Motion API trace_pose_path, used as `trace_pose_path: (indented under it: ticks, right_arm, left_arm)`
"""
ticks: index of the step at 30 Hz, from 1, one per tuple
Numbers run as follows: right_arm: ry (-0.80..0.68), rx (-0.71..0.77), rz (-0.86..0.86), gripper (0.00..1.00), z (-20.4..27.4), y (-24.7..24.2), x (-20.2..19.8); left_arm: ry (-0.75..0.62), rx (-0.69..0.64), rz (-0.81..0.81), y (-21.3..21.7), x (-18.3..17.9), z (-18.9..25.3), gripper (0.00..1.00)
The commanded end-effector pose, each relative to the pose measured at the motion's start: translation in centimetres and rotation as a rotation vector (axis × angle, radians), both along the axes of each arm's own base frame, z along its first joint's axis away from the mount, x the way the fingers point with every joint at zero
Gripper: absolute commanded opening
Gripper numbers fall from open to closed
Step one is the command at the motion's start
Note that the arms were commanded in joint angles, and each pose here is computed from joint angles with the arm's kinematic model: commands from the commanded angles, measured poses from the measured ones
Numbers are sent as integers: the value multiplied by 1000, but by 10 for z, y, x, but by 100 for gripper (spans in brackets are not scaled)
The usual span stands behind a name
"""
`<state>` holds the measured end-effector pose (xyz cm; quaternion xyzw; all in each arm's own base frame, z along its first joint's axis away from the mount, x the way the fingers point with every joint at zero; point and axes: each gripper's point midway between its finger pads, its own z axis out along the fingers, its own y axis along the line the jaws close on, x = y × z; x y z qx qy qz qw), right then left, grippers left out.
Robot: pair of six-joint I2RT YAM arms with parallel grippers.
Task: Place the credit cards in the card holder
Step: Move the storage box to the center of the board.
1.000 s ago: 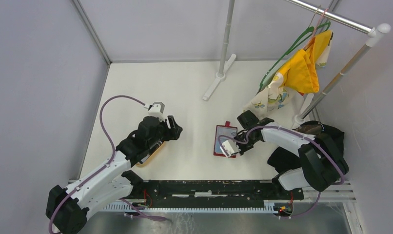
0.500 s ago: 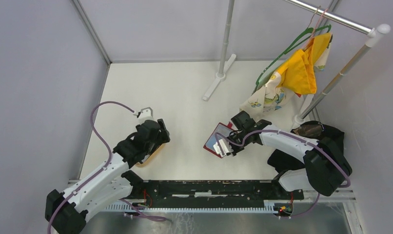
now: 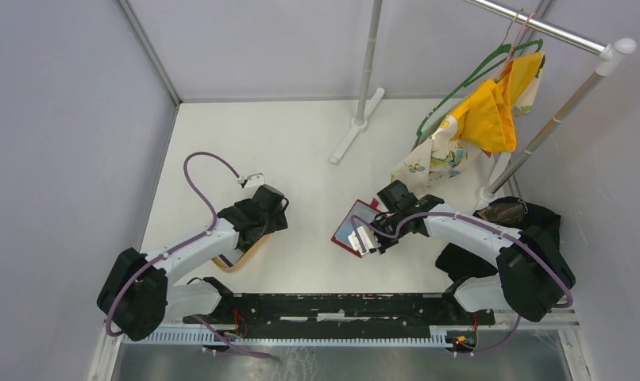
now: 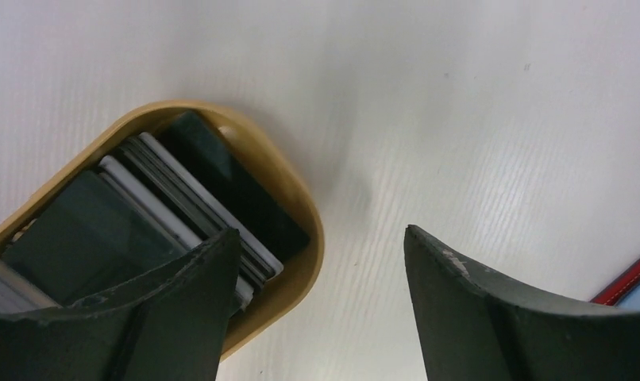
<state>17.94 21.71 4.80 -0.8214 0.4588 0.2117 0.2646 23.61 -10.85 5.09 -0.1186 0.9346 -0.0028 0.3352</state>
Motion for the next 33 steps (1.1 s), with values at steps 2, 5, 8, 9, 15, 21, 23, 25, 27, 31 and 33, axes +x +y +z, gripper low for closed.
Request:
trace_pose_path:
  ticks: [2,5,8,9,15,21,23,25,27,31,33]
  right_arm:
    - [-24,29,7,21,11,5,5]
    - [-27,27,7,20,11,4,5]
    - [-28,25,5,20,11,4,6]
    - [-27,25,3,20,10,4,6]
    - [-29,45,-44,20,15,9,13]
    - [-22,115,-145,22,29,12,28]
    - [-16,150,-186,23,36,11,35]
    - [-20,184,-226,25,43,9,42]
    - [-31,211,-262,26,50,5,49]
    - [-72,252,-315,34,65,1,60]
    - [-96,269,-327,42,74,2,65]
  left_arm:
    - [-45,-91,-76,-35,35,14,79]
    - [-12,-104,-177,-52,39,7,70]
    - [15,-139,-302,-74,41,3,55]
    - [18,-154,-343,-81,41,2,52]
    - [9,-249,-539,-121,47,8,42]
    - [-17,-360,-673,-160,52,22,41]
    - [-38,-388,-695,-169,55,29,42]
    - [-69,-401,-698,-173,59,40,46]
    - [-127,-398,-686,-172,66,57,51]
    - [-291,-377,-640,-155,69,105,57]
    - [-365,-361,-607,-140,65,123,60]
